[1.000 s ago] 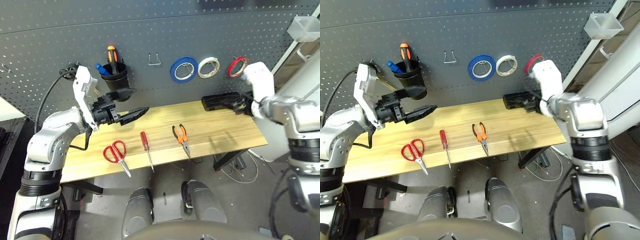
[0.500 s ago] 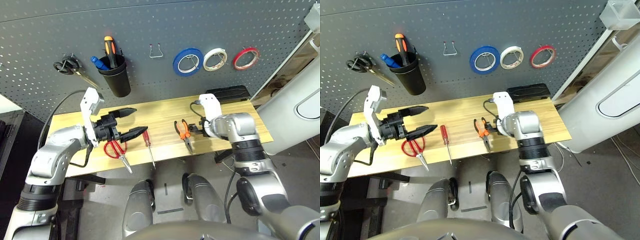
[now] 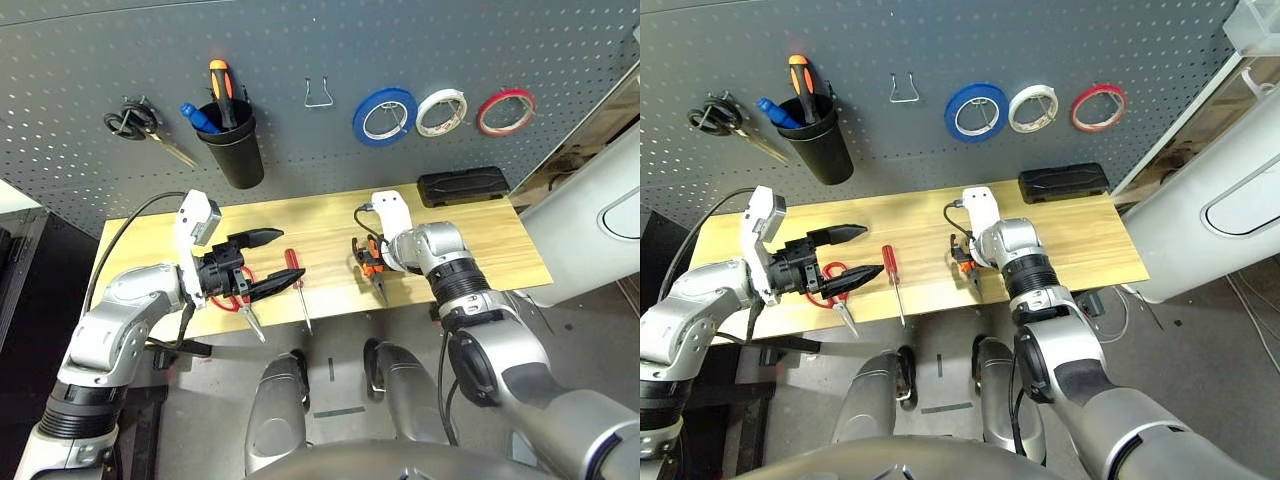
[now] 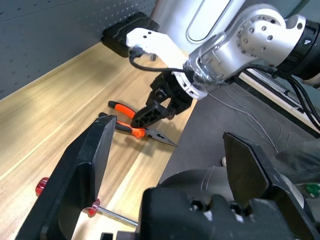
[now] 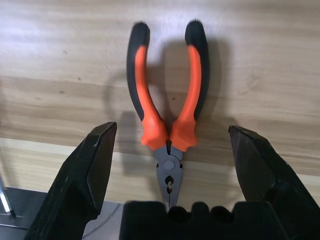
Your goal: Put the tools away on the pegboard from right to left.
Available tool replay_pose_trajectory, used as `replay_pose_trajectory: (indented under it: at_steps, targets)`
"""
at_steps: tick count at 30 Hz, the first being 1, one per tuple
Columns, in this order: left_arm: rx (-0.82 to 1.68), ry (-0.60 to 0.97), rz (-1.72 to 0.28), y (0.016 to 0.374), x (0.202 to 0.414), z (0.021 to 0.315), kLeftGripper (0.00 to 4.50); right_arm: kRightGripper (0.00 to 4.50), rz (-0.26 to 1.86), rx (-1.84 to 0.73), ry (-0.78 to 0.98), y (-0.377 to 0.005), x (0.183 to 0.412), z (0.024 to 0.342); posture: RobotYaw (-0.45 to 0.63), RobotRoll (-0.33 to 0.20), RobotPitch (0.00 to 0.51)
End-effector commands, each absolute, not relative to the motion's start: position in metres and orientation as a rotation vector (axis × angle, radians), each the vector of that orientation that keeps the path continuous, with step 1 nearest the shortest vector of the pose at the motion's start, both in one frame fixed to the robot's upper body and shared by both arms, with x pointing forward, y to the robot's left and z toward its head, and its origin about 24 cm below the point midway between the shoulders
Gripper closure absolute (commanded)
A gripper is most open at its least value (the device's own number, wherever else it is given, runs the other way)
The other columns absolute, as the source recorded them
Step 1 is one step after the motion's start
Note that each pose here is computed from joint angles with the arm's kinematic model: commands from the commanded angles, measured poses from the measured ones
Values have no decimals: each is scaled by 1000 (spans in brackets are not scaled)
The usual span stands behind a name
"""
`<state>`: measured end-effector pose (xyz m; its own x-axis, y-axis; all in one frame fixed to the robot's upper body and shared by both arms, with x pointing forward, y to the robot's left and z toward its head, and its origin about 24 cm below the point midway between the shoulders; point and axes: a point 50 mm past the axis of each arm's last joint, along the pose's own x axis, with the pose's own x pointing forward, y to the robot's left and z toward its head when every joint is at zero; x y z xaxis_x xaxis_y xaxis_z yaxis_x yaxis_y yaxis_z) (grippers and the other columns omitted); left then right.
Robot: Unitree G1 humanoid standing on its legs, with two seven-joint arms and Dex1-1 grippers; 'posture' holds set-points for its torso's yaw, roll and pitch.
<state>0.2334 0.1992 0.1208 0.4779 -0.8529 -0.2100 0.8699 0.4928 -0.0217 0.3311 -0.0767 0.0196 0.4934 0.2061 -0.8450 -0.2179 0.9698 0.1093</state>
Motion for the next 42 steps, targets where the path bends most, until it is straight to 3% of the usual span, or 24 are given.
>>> replay_pose_trajectory:
  at_steps: [1,14,23,42]
  targets:
    - [86,216,-1067,194,230,118,0,40,253,-29,1047,-77,329,13,-53,0,221]
    - [87,204,-1054,195,230,119,0,40,277,0,1101,-71,325,-3,-17,0,210]
    - [87,201,-1044,195,230,120,0,40,299,20,1081,-65,331,6,-22,0,205]
    - [96,198,-1059,192,234,122,0,40,275,54,1105,-66,327,-6,-26,0,199]
